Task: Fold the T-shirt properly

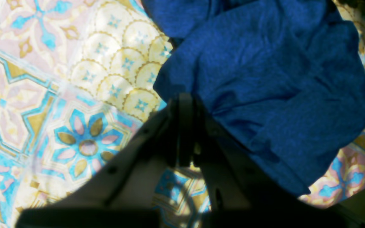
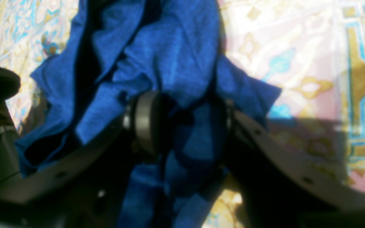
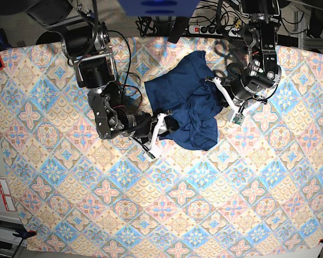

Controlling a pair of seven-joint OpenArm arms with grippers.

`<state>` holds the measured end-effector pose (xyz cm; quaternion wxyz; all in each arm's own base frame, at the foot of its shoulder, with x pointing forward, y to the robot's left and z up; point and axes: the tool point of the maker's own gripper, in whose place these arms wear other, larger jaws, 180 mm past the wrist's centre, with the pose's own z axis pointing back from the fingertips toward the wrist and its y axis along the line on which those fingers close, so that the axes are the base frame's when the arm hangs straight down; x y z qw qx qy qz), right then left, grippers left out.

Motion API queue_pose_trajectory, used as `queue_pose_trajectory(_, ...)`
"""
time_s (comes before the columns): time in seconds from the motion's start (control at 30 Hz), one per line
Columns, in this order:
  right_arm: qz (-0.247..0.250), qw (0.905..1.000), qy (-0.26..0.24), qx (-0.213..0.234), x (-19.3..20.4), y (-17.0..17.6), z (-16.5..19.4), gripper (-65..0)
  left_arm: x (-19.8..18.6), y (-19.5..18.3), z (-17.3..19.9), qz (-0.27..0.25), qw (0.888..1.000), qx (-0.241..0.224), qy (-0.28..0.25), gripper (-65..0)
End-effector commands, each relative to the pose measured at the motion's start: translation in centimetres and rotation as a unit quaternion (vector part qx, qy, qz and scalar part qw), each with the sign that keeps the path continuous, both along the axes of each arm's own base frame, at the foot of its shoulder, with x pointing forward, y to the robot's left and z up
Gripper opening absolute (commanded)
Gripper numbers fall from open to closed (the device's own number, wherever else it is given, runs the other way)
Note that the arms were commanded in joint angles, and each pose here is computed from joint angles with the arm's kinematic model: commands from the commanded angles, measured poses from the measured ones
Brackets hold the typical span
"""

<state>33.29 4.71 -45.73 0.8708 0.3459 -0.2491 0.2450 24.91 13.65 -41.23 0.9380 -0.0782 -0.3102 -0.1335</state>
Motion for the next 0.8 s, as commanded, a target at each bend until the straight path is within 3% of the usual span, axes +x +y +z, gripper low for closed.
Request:
queue_pose_trajectory(0.0, -0.005, 0.9994, -0.026, 0.021, 1.7, 0.5, 1.8, -42.5, 1.0, -0.2, 1.2, -0.003, 1.0, -0.005, -0.025, -65.0)
queue_pose_trajectory(0.13, -0.009, 0.9993, -0.027, 0.024, 1.8, 0.4, 2.0, -58.4, 1.0, -0.2, 1.2, -0.003, 1.0, -0.005, -0.026, -65.0)
queue_pose_trajectory(0.2, -0.009, 0.9993, -0.026, 0.024, 1.8, 0.4, 2.0, -63.2, 1.0, -0.1, 1.2, -0.002, 1.0, -0.005, -0.027, -65.0)
queue_pose_trajectory(0.3, -0.012, 0.9992, -0.026, 0.027, 1.9, 0.4, 2.1, -62.9, 1.0, 0.0, 1.3, -0.002, 1.0, -0.004, -0.027, -65.0)
queue_pose_trajectory(0.4, -0.049, 0.9968, -0.018, 0.061, 2.8, -0.3, 2.9, -63.0, 1.0, 0.0, 1.3, -0.002, 1.0, -0.004, -0.027, -65.0)
queue_pose_trajectory(0.6, -0.093, 0.9928, -0.011, 0.074, 3.8, -4.4, 3.1, -63.0, 1.0, 0.0, 1.1, -0.002, 1.0, -0.004, -0.024, -65.0)
queue_pose_trajectory(0.67, -0.102, 0.9903, -0.027, 0.091, 4.7, -4.9, 4.5, -63.0, 1.0, 0.0, 1.1, -0.002, 1.0, -0.004, -0.024, -65.0)
queue_pose_trajectory(0.77, -0.103, 0.99, -0.051, 0.081, 4.9, -6.6, 5.5, -63.0, 1.0, 0.1, 1.1, -0.002, 1.0, -0.003, -0.024, -65.0)
